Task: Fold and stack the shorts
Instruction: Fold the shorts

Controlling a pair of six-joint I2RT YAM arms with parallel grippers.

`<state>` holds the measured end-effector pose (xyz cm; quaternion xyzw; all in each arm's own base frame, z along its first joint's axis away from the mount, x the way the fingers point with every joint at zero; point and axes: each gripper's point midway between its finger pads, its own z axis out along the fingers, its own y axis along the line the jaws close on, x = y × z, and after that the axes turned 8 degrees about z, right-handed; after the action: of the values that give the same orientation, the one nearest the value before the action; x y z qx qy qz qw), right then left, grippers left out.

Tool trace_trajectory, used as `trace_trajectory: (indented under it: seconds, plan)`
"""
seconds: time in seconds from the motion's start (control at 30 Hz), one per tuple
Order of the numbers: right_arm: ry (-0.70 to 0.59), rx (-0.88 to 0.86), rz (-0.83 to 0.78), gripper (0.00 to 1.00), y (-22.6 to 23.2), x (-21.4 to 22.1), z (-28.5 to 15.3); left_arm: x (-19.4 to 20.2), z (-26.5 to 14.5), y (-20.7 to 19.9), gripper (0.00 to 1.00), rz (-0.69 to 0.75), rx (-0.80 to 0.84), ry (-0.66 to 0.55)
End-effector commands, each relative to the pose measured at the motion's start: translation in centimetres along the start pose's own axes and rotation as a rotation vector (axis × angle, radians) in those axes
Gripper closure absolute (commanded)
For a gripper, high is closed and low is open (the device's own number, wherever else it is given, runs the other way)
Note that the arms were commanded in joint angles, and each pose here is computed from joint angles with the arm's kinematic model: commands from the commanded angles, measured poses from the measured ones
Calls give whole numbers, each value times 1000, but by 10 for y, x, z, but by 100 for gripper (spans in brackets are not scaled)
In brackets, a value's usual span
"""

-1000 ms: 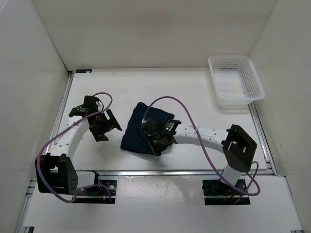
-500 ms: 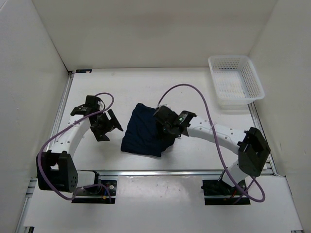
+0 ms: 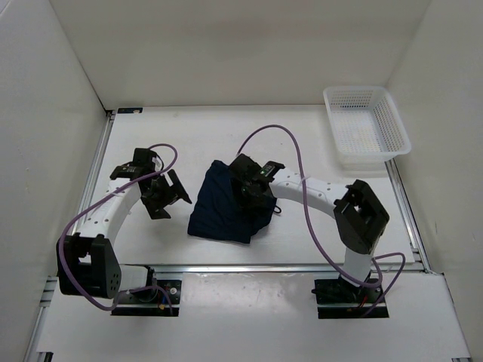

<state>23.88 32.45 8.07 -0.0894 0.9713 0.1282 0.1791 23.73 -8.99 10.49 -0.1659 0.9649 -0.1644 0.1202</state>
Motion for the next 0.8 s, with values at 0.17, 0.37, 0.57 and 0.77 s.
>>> trace_trajectory:
  seconds: [0.17, 0.37, 0.57, 0.77]
  plan:
    - [5, -31, 16, 47, 11, -2, 11, 0, -6, -6, 5, 29, 33, -28]
    - [-44, -31, 6, 100, 11, -12, 2, -1, -6, -4, 5, 29, 25, -32]
    - [-219, -15, -18, 100, -3, -40, -57, 0, -6, -6, 5, 29, 33, -28]
    - [-226, 42, -12, 100, -38, -25, -80, -7, -11, -14, 5, 55, 60, -38]
